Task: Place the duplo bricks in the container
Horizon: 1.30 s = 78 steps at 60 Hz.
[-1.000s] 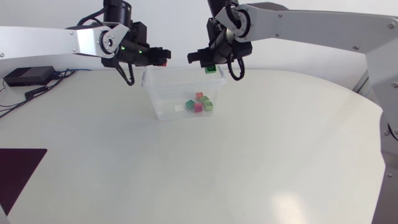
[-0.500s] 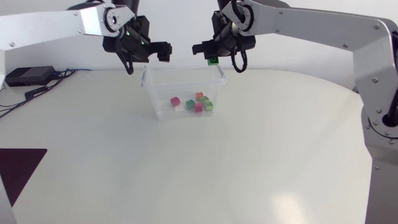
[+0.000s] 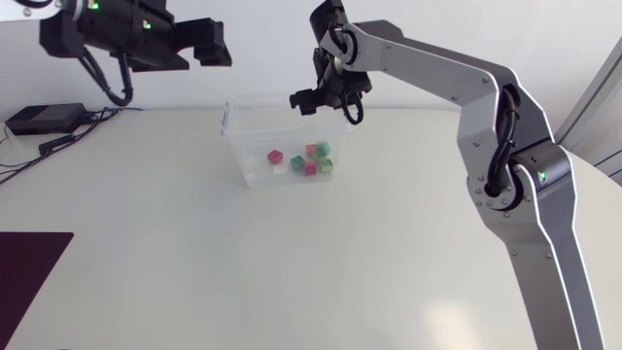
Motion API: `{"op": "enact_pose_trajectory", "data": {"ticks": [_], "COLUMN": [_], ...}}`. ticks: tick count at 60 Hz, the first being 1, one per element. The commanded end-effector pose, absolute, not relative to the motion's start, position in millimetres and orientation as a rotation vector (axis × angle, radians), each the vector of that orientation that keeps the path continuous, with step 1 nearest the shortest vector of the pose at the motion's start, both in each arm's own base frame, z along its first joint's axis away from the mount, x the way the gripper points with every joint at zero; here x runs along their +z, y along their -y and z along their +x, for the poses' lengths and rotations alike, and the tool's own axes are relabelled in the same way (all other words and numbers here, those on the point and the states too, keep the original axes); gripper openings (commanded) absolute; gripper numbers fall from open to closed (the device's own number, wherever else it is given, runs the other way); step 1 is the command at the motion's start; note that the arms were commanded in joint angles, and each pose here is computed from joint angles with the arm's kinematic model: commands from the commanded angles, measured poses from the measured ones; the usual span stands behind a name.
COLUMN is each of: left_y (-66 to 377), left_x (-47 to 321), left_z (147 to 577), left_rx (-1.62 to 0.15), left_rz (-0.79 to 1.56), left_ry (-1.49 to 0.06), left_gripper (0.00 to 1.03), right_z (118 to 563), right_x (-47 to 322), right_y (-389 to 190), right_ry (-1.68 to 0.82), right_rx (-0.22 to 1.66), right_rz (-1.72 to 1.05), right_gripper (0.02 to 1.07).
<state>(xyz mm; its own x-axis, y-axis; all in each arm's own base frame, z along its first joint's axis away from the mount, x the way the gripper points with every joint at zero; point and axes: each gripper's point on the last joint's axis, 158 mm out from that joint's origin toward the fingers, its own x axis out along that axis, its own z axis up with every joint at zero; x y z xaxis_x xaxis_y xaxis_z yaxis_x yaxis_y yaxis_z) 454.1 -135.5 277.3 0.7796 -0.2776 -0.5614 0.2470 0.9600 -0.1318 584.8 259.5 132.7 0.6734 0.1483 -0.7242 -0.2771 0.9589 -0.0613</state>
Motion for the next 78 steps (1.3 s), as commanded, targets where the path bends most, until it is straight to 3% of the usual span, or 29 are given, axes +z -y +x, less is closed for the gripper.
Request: {"op": "enact_pose_trajectory", "data": {"ticks": [1, 11, 27, 54, 78], "left_y": [123, 100, 79, 43, 7], "left_x": [275, 274, 242, 204, 176], "left_z": [432, 389, 336, 294, 274], "left_rx": [-0.268, -0.251, -0.215, -0.098, 0.0], "left_rz": [-0.065, -0.046, -0.031, 0.034, 0.074], "left_ry": [-0.622, -0.597, -0.593, -0.524, -0.458], "left_gripper": [1.0, 1.0, 1.0, 1.0, 1.0], "right_z": [581, 554, 481, 383, 329], "right_x": [158, 203, 230, 210, 209], "right_y": [-260, -241, -201, -92, -10], "right_ry": [-0.762, -0.694, -0.609, -0.51, -0.37], "right_rx": [0.242, 0.244, 0.252, 0.113, -0.077], "right_rz": [-0.18, -0.16, -0.162, -0.145, -0.134], "right_gripper": [1.03, 1.03, 1.03, 1.03, 1.03]}}
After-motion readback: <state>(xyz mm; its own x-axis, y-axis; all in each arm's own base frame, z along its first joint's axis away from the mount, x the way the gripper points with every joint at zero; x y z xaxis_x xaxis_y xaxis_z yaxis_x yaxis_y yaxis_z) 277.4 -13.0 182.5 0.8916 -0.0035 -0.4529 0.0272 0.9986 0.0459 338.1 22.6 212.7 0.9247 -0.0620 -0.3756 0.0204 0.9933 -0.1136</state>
